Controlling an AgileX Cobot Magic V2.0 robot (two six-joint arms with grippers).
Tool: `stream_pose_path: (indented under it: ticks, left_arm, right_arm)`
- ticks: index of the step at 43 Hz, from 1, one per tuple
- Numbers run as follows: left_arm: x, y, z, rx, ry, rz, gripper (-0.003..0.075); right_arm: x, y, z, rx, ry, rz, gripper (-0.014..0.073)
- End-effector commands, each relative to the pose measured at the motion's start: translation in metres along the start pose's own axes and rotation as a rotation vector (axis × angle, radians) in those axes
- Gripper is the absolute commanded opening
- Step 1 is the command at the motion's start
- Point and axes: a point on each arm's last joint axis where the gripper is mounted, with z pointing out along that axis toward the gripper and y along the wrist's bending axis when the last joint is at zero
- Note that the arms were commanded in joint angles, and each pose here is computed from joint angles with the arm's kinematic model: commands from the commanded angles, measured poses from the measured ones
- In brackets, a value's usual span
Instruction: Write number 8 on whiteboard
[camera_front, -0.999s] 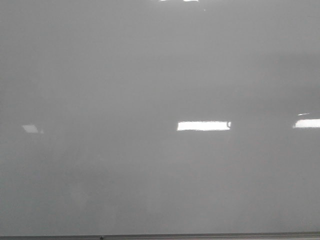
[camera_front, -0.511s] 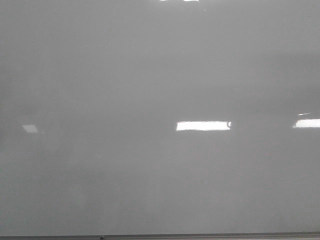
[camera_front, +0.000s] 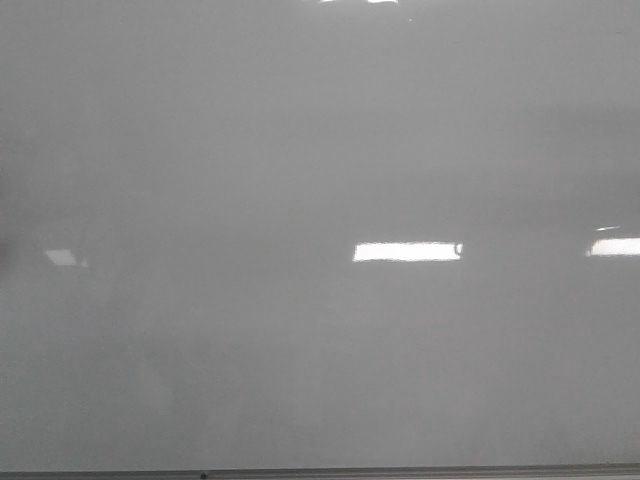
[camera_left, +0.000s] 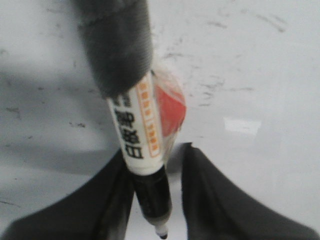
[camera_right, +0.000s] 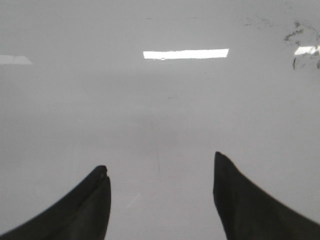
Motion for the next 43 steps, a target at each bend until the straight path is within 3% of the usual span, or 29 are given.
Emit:
stream_pose_path:
  ticks: [1,8,12,19,24,30,36,43]
  left_arm:
    - [-0.020,-0.005,-0.016,0.020,-0.119,-0.009,0.0055]
    - [-0.022,-0.006,-0.034,0.023,-0.080,0.020,-0.0013]
    - [-0.020,-0.012,-0.048,0.032,0.045,0.071,-0.0013]
    - [-0.017,-0.039,-0.072,0.113,0.387,0.319,-0.0013]
    - [-0.014,-0.068,-0.082,0.197,0.529,0.512,-0.0013]
    - [-0.006,-0.108,-0.091,0.334,0.528,0.837,-0.0013]
    - [0.010,-0.147,-0.109,0.473,0.469,1.169,-0.0013]
    - [0.030,-0.177,-0.128,0.585,0.424,1.392,-0.0013]
  right_arm:
    - [-0.017,0.001,-0.002,-0.001,-0.098,-0.001,0.0475]
    - [-0.017,0.001,-0.002,-0.001,-0.097,-0.001,0.0475]
    - [-0.016,0.001,-0.002,-0.002,-0.080,-0.001,0.0475]
    - [-0.011,0.003,0.003,-0.017,0.040,0.000,0.0475]
    - [-0.015,0.007,0.013,-0.051,0.153,-0.004,0.0475]
    - [-0.020,0.020,0.031,-0.157,0.310,-0.100,0.0475]
    - [-0.025,0.045,0.044,-0.352,0.459,-0.239,0.0475]
    - [-0.035,0.081,0.052,-0.625,0.534,-0.416,0.0475]
